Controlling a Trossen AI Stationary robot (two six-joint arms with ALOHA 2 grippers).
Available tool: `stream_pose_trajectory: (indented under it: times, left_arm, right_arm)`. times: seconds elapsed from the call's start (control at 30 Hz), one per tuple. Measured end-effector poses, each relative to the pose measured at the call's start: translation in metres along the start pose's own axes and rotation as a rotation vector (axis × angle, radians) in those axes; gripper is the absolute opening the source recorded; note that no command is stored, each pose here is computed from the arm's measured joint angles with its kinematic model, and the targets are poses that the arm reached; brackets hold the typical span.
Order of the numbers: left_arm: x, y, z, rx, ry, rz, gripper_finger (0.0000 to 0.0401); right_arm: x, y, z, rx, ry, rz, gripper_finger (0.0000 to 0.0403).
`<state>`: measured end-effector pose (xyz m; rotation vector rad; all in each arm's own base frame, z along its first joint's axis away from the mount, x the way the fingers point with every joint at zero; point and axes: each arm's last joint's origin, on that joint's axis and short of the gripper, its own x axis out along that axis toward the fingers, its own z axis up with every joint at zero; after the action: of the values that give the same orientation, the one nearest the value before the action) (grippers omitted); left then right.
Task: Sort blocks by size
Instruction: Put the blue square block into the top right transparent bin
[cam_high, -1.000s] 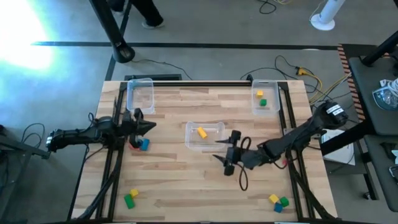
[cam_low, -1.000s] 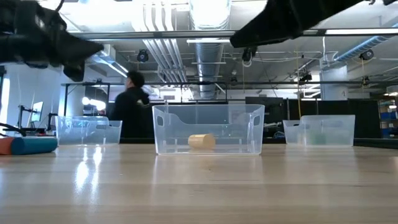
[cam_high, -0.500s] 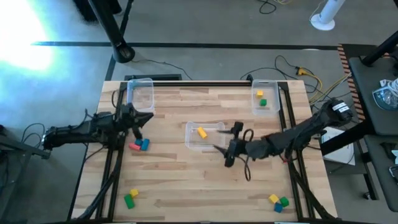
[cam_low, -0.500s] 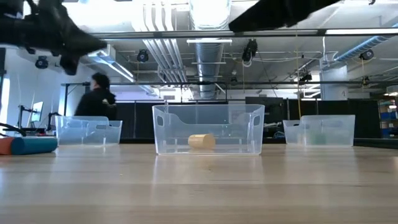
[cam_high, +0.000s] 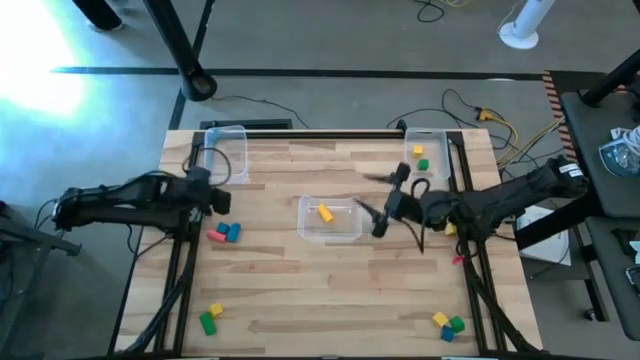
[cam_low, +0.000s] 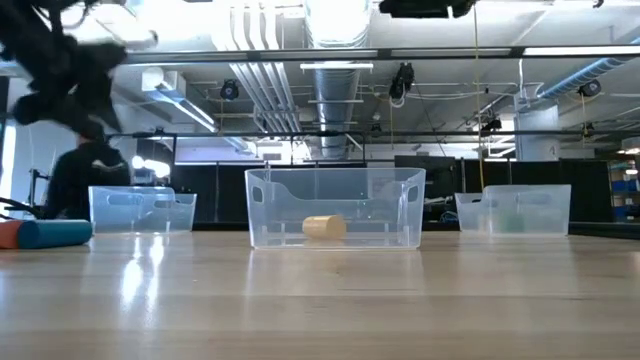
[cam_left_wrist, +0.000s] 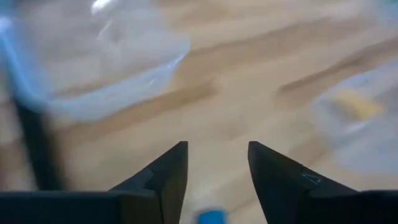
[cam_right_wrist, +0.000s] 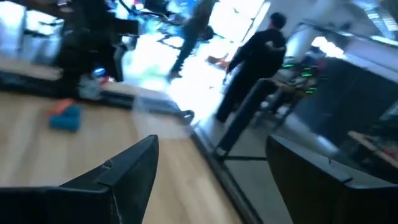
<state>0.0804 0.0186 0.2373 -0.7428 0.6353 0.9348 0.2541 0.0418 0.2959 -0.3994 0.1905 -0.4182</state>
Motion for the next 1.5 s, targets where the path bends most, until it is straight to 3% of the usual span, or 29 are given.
stream_pose_trajectory:
  times: [0.17, 0.37, 0.6, 0.9, 1.2, 1.5]
  left_arm:
    - [0.033, -0.010, -0.014, 0.054, 0.107, 0.120, 0.0162]
    - [0.052, -0.027, -0.021, 0.084, 0.350, 0.172, 0.0162]
    - [0.058, -0.042, -0.020, 0.133, 0.518, 0.262, 0.0162]
    - [0.068, -0.061, -0.015, 0.322, 0.782, 0.384, 0.0169]
    - [0.092, -0.062, -0.015, 0.290, 0.862, 0.448, 0.0227]
    - [0.118, -0.041, -0.003, 0.197, 0.974, 0.472, 0.0231]
  right_arm:
    - [-0.013, 0.043, -0.026, -0.060, 0.068, 0.205, 0.0290]
    - [-0.036, 0.074, -0.025, 0.048, 0.080, 0.233, 0.0287]
    - [-0.059, 0.088, -0.026, 0.075, 0.106, 0.316, 0.0288]
    - [-0.067, 0.096, -0.028, 0.038, 0.109, 0.285, 0.0295]
    - [-0.075, 0.101, -0.030, 0.009, 0.115, 0.320, 0.0303]
    - [-0.088, 0.107, -0.031, 0.009, 0.115, 0.358, 0.0296]
